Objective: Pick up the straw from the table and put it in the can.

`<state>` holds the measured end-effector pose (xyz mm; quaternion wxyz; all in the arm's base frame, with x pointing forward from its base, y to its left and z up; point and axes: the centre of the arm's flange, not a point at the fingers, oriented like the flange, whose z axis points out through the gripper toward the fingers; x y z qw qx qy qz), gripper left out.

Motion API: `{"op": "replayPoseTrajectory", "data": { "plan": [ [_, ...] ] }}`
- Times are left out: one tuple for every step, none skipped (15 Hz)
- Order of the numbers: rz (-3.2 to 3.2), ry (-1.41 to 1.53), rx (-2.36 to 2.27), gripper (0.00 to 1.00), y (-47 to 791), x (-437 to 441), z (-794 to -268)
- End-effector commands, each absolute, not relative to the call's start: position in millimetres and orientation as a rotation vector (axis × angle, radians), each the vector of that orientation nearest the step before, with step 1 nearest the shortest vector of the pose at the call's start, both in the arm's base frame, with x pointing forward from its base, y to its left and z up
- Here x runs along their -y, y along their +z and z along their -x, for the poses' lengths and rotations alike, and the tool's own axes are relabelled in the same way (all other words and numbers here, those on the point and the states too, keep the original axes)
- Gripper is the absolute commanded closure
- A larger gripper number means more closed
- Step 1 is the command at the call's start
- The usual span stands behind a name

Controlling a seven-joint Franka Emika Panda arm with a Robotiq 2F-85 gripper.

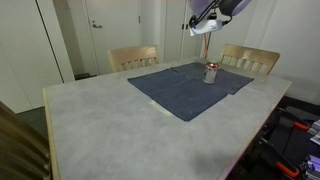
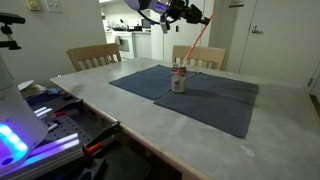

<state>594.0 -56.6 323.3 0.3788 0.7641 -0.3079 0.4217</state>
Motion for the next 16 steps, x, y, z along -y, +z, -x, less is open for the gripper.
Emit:
{"op": "replayPoseTrajectory", "data": {
  "plan": [
    [-1.935,0.979,0.724,0.98,327.3,58.9,-595.2],
    [-1.932,0.938,0.708,0.98,325.1,59.4,-593.9],
    [-1.939,0.914,0.699,0.98,323.7,60.2,-592.8],
    [-1.943,0.892,0.701,0.98,322.4,60.5,-591.8],
    [-1.951,0.877,0.705,0.98,320.7,59.9,-591.0],
    [-1.961,0.864,0.713,0.98,318.8,58.7,-590.5],
    [-1.969,0.852,0.717,0.98,317.7,57.8,-590.3],
    [-1.977,0.842,0.726,0.98,316.4,56.2,-590.1],
    [-1.982,0.834,0.729,0.98,315.7,55.0,-590.1],
    [-1.988,0.828,0.736,0.98,314.7,53.5,-590.4],
    [-1.990,0.823,0.744,0.98,314.3,52.7,-590.4],
    [-1.993,0.824,0.751,0.98,313.8,52.0,-590.6],
    [-1.991,0.820,0.755,0.98,312.9,51.6,-591.0],
    [-1.994,0.807,0.759,0.98,312.0,51.3,-591.2],
    [-2.002,0.801,0.767,0.98,311.4,51.1,-591.2],
    [-2.004,0.795,0.774,0.98,310.6,50.8,-591.4]
  ]
}}
